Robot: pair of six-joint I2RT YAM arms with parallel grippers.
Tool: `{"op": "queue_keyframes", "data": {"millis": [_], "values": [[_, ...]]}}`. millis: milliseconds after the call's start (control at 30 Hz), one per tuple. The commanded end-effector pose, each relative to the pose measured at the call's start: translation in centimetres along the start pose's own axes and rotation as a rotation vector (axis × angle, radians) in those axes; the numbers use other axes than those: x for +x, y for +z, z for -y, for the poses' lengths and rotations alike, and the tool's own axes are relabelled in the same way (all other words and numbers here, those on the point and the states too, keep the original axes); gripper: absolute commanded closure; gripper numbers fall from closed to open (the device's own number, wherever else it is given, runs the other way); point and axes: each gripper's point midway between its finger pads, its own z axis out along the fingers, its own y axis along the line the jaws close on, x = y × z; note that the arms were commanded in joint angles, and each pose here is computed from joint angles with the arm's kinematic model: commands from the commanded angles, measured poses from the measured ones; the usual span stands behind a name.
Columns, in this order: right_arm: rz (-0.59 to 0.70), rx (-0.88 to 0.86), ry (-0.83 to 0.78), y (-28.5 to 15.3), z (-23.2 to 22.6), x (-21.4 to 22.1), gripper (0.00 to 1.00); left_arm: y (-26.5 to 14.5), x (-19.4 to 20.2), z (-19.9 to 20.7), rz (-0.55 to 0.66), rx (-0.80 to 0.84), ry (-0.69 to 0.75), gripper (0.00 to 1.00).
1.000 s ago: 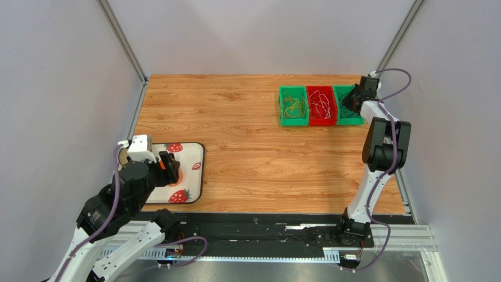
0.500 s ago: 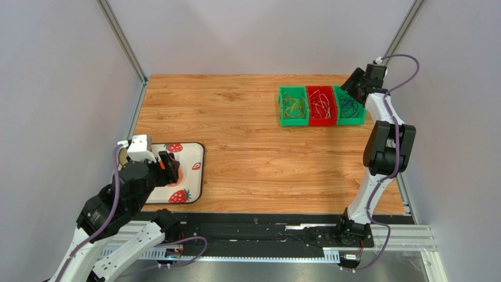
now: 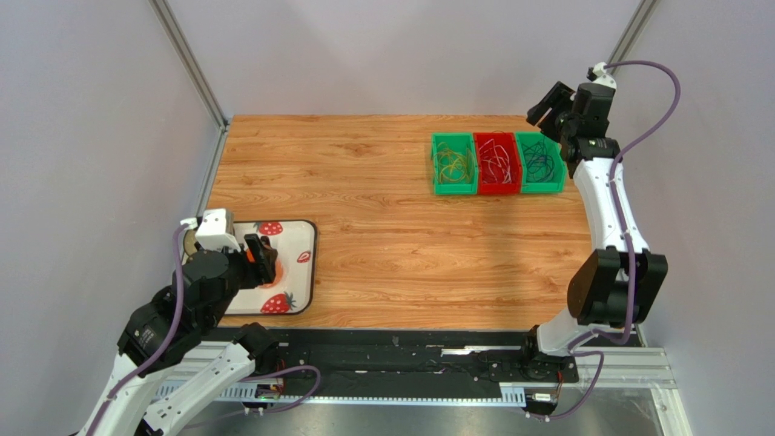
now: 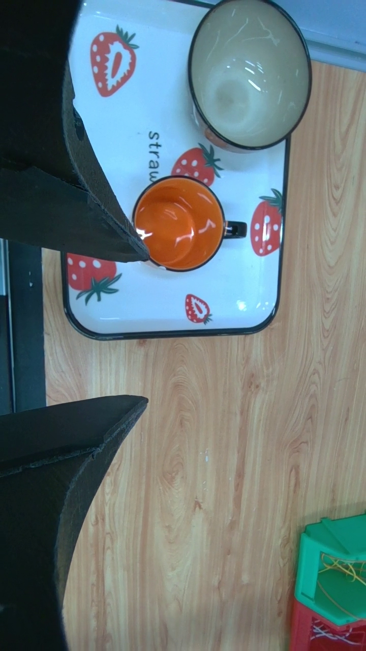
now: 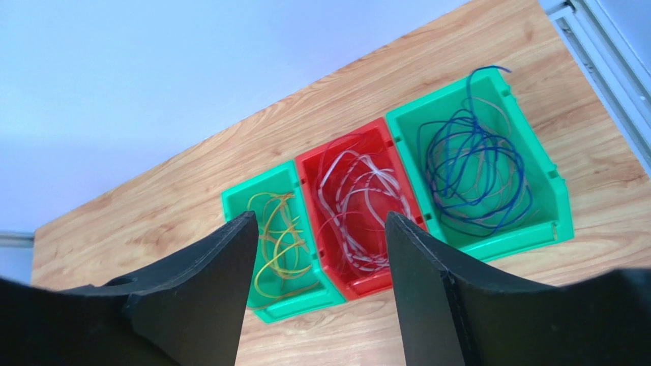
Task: Untangle the cables
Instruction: Place the cable in the bin, then reset both arms
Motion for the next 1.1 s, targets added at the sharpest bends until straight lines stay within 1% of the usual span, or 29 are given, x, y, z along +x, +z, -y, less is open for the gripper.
{"op": "queue_keyframes", "data": {"millis": [0, 33, 100, 133, 233, 267, 300, 367, 433, 500, 533, 600, 667, 767, 867, 1067], "values": [[0.0, 0.0, -0.064, -3.3, -1.6, 1.4, 0.34, 0.0, -0.5, 0.3, 0.032, 0.021, -0.014, 0.27], [0.018, -0.018, -0.081, -4.6, -2.2, 1.1, 0.35, -0.1, -0.5, 0.2, 0.034, 0.02, -0.016, 0.27], [0.004, -0.01, -0.092, -5.4, -2.1, 2.3, 0.34, -0.2, -0.5, 0.2, 0.04, 0.021, -0.021, 0.27], [0.008, -0.05, -0.109, -6.8, -3.4, 2.6, 0.35, -0.2, -0.5, 0.2, 0.041, 0.022, -0.02, 0.27], [-0.016, -0.059, -0.116, -8.3, -3.5, 4.7, 0.34, -0.2, -0.5, 0.2, 0.042, 0.024, -0.022, 0.27], [0.002, -0.079, -0.109, -9.5, -3.9, 4.4, 0.34, -0.2, -0.5, 0.2, 0.041, 0.024, -0.021, 0.27], [-0.024, -0.079, -0.113, -9.7, -3.6, 5.9, 0.35, -0.1, -0.5, 0.2, 0.04, 0.025, -0.02, 0.27], [-0.016, -0.099, -0.112, -11.3, -3.7, 6.3, 0.34, -0.2, -0.5, 0.2, 0.041, 0.024, -0.021, 0.27], [-0.059, -0.095, -0.11, -11.9, -3.1, 8.4, 0.34, -0.2, -0.5, 0.2, 0.042, 0.026, -0.021, 0.27], [-0.076, -0.11, -0.089, -13.0, -3.0, 9.5, 0.35, -0.2, -0.5, 0.2, 0.042, 0.026, -0.022, 0.27], [-0.108, -0.104, -0.086, -13.0, -2.3, 11.0, 0.35, -0.2, -0.5, 0.2, 0.039, 0.026, -0.018, 0.27], [-0.121, -0.116, -0.062, -13.7, -2.1, 11.8, 0.35, -0.2, -0.5, 0.2, 0.043, 0.028, -0.022, 0.27], [-0.186, -0.145, -0.051, -14.2, -1.9, 14.2, 0.36, -0.2, -0.5, 0.2, 0.044, 0.025, -0.023, 0.27], [-0.225, -0.147, -0.04, -14.8, -1.1, 16.2, 0.36, -0.2, -0.5, 0.2, 0.043, 0.026, -0.02, 0.27], [-0.244, -0.156, -0.036, -15.5, -0.8, 17.2, 0.36, -0.2, -0.5, 0.1, 0.045, 0.026, -0.023, 0.27], [-0.241, -0.151, -0.042, -16.5, -0.2, 17.4, 0.36, -0.3, -0.5, 0.1, 0.047, 0.025, -0.027, 0.27]]}}
